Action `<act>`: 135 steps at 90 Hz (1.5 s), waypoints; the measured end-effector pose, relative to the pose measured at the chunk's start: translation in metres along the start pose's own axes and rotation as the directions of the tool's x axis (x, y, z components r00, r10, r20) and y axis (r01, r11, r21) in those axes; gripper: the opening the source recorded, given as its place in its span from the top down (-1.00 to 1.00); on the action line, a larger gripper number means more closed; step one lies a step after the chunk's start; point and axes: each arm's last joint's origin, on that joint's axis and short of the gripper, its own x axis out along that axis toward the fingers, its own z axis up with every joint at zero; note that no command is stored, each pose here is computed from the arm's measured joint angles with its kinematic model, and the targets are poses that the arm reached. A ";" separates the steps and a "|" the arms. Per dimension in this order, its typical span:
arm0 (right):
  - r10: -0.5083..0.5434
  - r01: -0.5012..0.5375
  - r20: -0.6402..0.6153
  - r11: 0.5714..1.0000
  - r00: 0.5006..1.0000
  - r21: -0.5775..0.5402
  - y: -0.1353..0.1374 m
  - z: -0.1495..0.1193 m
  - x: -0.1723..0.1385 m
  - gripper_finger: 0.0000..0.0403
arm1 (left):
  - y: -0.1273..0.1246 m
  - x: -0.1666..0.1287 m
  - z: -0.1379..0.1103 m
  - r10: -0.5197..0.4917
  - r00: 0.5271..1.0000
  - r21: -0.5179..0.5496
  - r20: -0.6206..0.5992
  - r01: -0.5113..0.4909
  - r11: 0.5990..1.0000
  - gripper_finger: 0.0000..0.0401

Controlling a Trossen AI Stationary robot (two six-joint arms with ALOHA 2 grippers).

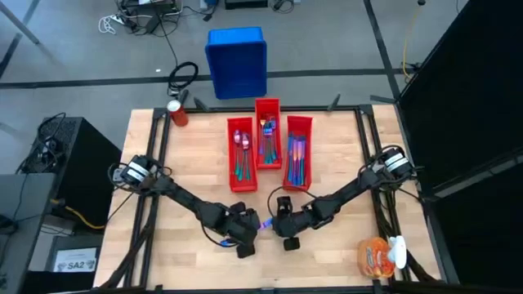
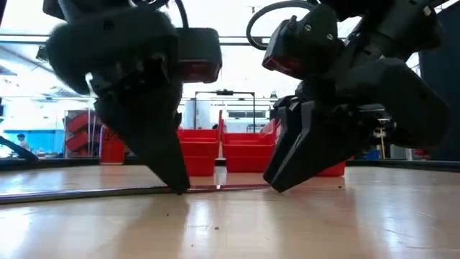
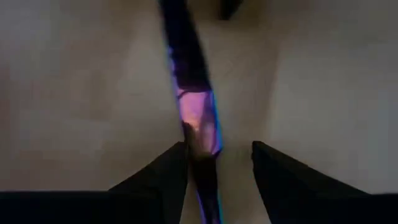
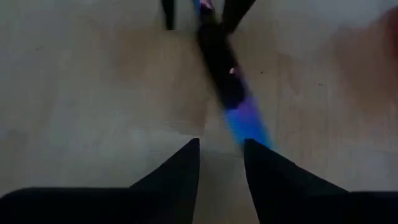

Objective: Sort silverware
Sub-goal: Put the iridescent knife into the right orange bin

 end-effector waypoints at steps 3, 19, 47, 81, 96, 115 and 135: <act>0.005 -0.005 0.001 1.000 1.000 -0.011 0.003 0.000 -0.001 0.48 | -0.002 0.001 0.001 -0.027 1.000 -0.001 0.005 0.027 1.000 0.20; 0.041 -0.039 0.015 0.995 0.999 -0.090 0.020 -0.002 -0.006 0.54 | -0.008 0.000 0.005 -0.122 0.992 0.056 0.017 0.121 0.991 0.20; 0.083 -0.076 0.080 0.993 0.993 -0.094 0.040 -0.001 -0.013 0.80 | -0.015 -0.015 0.025 -0.041 0.992 0.102 0.116 0.029 0.994 0.20; 0.074 -0.070 0.062 0.995 0.995 -0.067 0.035 -0.001 -0.011 1.00 | 0.007 0.011 0.026 0.040 0.998 0.013 0.054 -0.041 0.999 0.20; 0.020 -0.020 -0.003 1.000 1.000 -0.014 0.016 -0.004 -0.005 1.00 | 0.010 0.024 0.024 0.017 1.000 -0.008 0.021 -0.017 1.000 0.20; -0.083 0.085 -0.027 0.996 0.996 0.042 -0.006 -0.003 0.000 1.00 | 0.007 0.026 0.027 -0.023 0.998 0.009 0.054 0.022 1.000 0.20; -0.137 0.137 -0.032 0.990 0.990 0.024 -0.011 -0.003 0.001 1.00 | 0.003 0.022 0.034 -0.008 0.999 0.038 0.038 0.007 0.999 0.20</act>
